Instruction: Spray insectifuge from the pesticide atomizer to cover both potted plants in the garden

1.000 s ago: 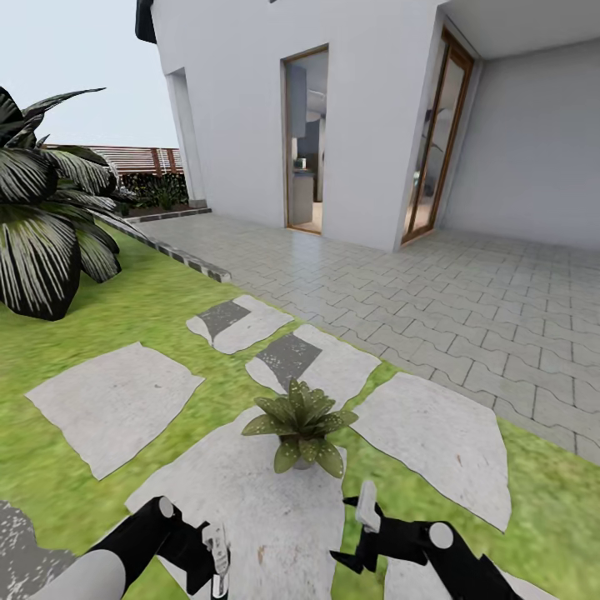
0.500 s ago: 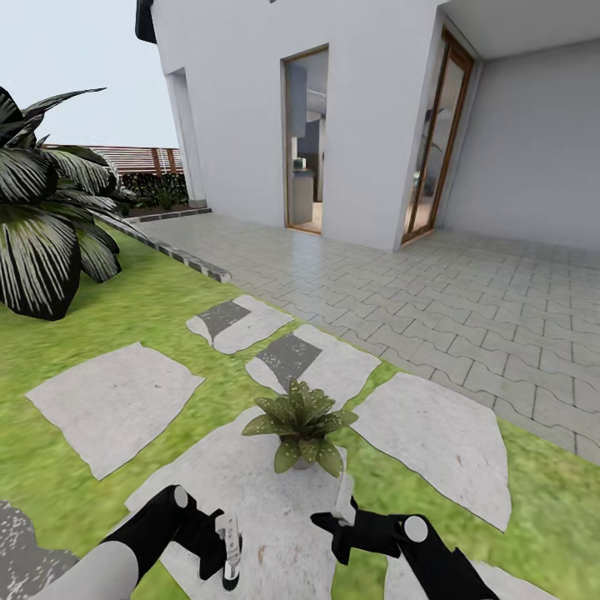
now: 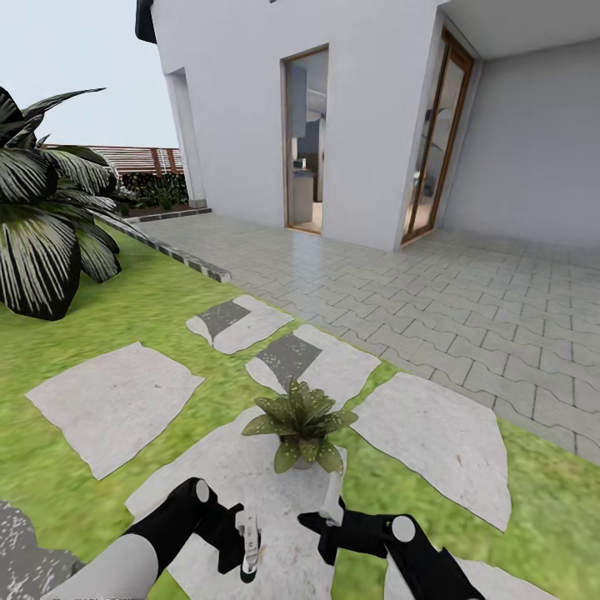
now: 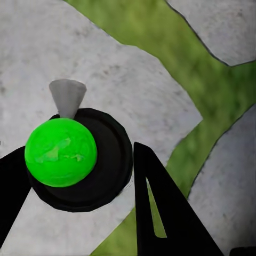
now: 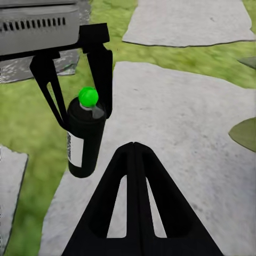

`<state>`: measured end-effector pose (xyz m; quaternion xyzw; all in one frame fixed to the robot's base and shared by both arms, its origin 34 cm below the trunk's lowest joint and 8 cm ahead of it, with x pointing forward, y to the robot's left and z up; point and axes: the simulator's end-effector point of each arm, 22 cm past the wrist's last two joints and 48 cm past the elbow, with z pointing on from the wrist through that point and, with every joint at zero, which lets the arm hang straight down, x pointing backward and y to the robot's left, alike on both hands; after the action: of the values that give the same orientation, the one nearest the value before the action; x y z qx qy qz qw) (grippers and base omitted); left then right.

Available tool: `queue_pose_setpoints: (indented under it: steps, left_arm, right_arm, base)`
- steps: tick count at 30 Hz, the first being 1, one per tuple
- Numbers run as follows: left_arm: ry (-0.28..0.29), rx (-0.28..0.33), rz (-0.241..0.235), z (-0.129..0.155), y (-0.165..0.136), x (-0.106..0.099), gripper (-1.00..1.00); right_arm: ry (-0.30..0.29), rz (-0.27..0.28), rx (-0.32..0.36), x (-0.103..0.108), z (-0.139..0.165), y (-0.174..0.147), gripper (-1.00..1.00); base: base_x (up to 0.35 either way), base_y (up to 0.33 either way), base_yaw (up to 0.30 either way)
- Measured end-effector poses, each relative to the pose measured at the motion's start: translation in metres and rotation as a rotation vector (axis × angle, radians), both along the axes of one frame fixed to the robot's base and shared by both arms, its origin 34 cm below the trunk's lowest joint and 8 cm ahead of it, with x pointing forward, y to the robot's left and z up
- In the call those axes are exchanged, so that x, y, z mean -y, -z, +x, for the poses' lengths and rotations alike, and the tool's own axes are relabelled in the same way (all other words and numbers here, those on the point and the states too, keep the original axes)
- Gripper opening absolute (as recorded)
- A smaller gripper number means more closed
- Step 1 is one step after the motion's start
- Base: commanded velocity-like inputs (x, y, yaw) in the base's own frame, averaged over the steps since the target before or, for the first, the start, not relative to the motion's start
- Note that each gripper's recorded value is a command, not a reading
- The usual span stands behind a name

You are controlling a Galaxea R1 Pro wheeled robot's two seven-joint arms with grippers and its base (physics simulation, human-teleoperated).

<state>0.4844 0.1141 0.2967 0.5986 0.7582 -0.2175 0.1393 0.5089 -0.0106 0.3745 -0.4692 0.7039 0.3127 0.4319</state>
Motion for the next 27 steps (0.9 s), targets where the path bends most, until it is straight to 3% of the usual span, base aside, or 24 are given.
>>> queue_pose_setpoints:
  steps: [27]
  left_arm:
    - [0.031, 0.049, -0.058, 0.016, -0.021, 0.042, -1.00]
  right_arm:
    - [-0.004, 0.012, -0.005, -0.009, -0.002, -0.001, -1.00]
  base:
    - [0.000, 0.000, 0.000]
